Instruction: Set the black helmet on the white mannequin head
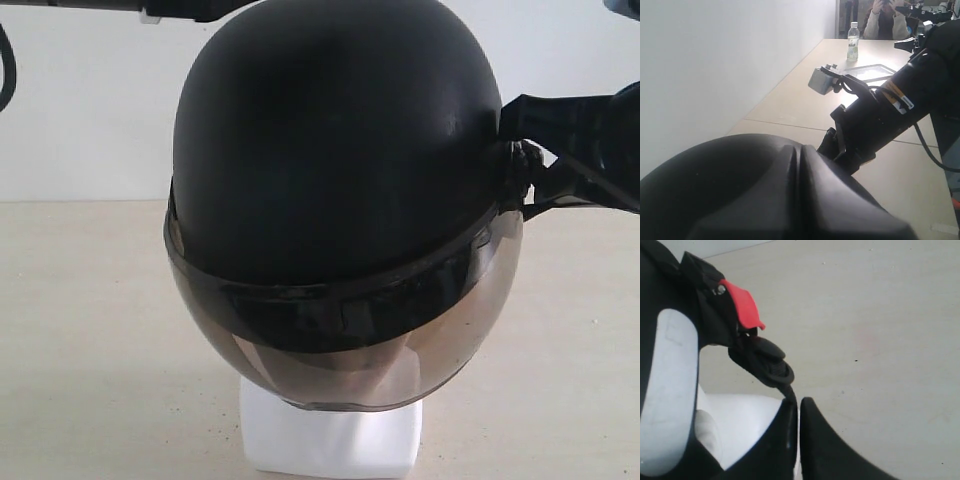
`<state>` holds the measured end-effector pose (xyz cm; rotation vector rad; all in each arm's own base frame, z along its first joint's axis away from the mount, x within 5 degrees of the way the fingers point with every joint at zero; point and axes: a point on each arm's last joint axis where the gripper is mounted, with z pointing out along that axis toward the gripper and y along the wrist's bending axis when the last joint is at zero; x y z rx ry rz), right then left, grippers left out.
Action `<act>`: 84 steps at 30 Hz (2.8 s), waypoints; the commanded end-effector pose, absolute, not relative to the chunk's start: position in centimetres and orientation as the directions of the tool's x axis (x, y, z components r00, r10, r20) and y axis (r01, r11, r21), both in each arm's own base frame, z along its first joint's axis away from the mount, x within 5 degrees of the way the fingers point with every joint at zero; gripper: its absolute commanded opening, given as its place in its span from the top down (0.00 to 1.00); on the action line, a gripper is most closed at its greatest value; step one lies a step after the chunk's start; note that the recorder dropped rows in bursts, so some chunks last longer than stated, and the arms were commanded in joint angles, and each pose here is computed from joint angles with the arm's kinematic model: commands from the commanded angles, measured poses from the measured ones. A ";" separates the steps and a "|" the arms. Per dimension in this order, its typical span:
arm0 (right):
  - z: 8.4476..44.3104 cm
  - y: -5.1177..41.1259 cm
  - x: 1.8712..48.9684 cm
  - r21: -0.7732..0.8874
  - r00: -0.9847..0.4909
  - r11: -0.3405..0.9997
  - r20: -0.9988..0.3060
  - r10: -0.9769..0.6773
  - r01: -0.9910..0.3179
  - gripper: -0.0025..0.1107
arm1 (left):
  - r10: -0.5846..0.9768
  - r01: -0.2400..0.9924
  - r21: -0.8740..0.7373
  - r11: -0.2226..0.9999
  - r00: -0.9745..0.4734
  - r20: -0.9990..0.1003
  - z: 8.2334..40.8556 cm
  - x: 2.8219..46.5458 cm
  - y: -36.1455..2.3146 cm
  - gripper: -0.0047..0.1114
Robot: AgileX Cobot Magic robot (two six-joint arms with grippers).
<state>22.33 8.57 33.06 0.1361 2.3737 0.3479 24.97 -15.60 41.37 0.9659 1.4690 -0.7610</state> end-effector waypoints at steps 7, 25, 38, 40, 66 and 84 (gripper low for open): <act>30.3 7.0 23.4 0.054 -0.801 0.998 -0.596 0.060 0.034 0.98 | 0.133 0.899 0.043 0.436 -0.017 -0.991 41.5 24.9 -15.7 0.92; 33.2 6.7 22.2 0.096 -0.742 0.995 -0.667 0.068 0.004 0.60 | 0.148 0.884 0.014 0.467 -0.062 -0.987 40.0 26.5 -16.0 0.92; 36.6 6.8 20.5 0.249 -0.592 0.966 -0.790 0.160 -0.071 0.54 | 0.147 0.882 0.015 0.471 -0.062 -0.987 40.0 26.6 -16.0 0.92; 37.2 6.8 20.1 0.276 -0.564 0.957 -0.806 0.179 -0.090 0.54 | 0.147 0.882 0.015 0.471 -0.062 -0.987 40.0 26.6 -16.0 0.92; 45.8 2.3 11.7 0.039 -0.208 0.991 -0.978 0.012 -0.126 0.98 | -0.012 0.521 0.111 0.846 0.227 -0.974 47.6 16.7 -7.3 0.92; 34.6 2.2 7.0 -0.039 -0.079 0.950 -0.995 -0.067 -0.310 0.98 | -0.078 0.134 -0.078 0.988 -0.005 -0.997 30.7 10.7 -1.6 0.92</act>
